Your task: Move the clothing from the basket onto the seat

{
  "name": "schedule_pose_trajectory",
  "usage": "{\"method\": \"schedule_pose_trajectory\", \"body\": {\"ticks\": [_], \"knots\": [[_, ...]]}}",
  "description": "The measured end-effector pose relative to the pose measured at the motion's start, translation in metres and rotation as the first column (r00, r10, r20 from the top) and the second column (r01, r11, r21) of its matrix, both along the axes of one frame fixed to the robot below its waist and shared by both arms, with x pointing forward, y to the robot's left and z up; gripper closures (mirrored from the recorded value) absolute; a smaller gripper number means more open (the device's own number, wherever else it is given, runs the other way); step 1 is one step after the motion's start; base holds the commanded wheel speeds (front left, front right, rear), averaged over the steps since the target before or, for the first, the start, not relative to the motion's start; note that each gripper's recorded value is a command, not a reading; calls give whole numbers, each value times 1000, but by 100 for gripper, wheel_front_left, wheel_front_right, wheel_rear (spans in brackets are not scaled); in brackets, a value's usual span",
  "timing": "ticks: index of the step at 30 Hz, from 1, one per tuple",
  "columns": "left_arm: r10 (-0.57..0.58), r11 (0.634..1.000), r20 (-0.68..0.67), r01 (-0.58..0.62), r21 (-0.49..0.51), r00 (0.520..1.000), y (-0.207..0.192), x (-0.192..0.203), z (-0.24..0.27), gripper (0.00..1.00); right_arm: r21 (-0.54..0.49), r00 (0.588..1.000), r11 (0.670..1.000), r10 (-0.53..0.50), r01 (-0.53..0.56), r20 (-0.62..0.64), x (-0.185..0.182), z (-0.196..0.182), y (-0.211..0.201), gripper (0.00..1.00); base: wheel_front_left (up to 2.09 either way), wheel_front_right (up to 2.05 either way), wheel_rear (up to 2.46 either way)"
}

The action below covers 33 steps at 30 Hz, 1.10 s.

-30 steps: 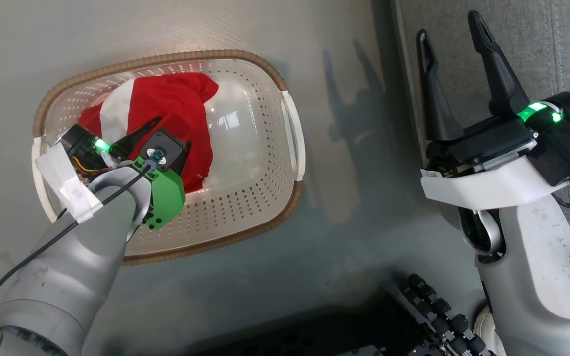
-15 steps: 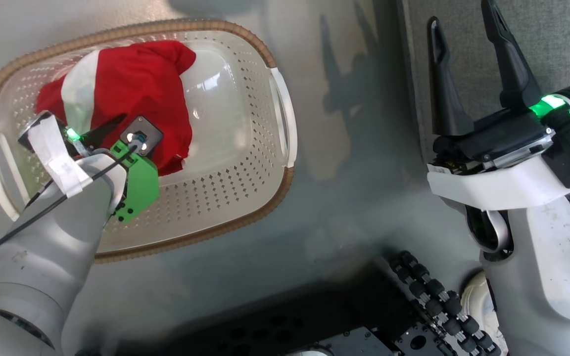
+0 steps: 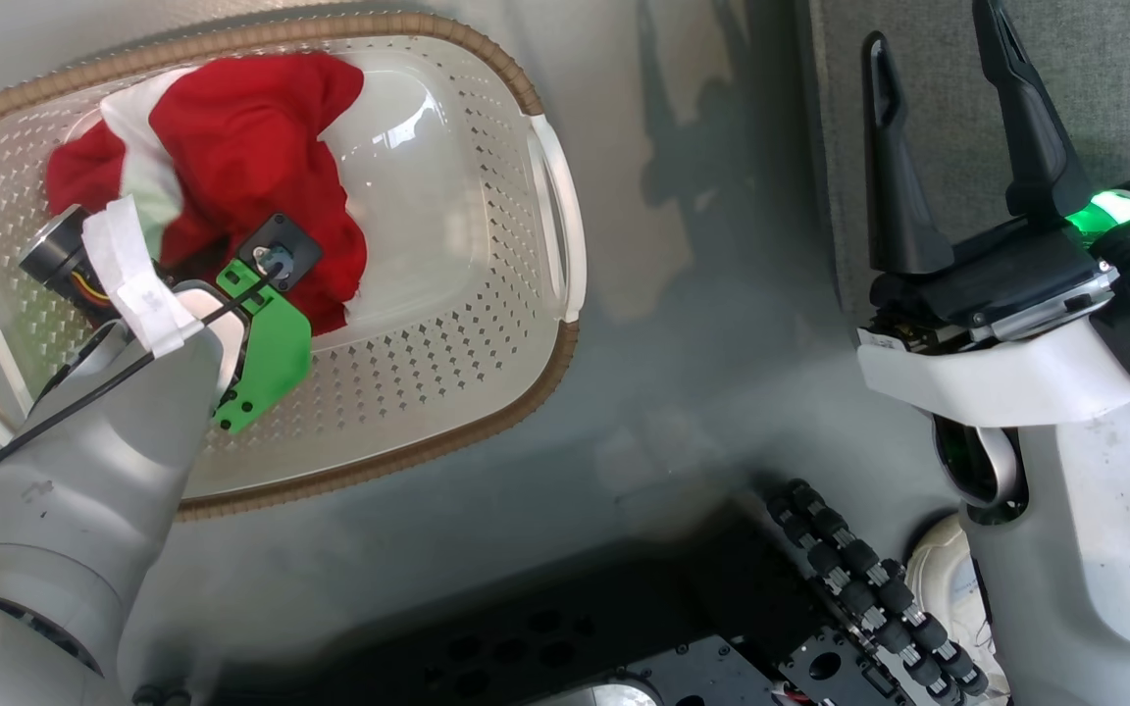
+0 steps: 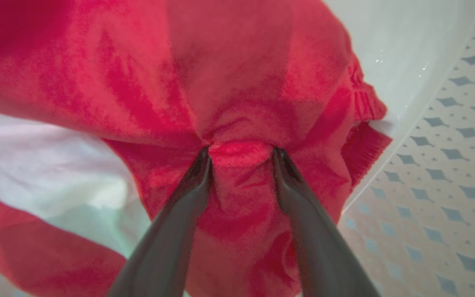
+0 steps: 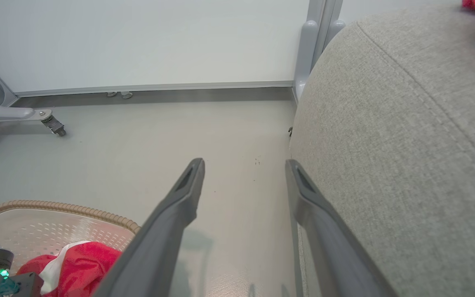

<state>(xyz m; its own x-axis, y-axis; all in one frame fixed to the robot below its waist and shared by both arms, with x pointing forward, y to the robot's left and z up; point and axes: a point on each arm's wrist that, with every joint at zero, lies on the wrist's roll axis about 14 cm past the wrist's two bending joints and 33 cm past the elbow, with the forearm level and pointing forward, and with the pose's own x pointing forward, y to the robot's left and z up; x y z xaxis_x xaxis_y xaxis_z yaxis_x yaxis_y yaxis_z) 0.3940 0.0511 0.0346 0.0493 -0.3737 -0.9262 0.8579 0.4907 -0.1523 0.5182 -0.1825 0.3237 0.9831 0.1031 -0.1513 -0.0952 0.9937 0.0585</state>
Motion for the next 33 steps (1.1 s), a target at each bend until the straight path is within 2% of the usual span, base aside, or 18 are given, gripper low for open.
{"method": "schedule_pose_trajectory", "body": {"ticks": [4,8,17,33], "knots": [[-7,1000,0,7,14,1000,2,-1,0,100,2,1000,1000,5,-5,2,0,0,2,0,0,0,0],[3,1000,22,-3,-14,1000,-3,5,7,100,5,1000,1000,8,-8,16,2,6,3,0,0,0,0],[48,990,93,-34,-139,995,-26,22,40,100,16,998,1000,8,-9,59,7,27,5,0,0,0,0],[148,941,219,-70,-331,964,-52,32,138,100,40,989,999,12,-18,149,0,88,14,0,0,0,0]]}}
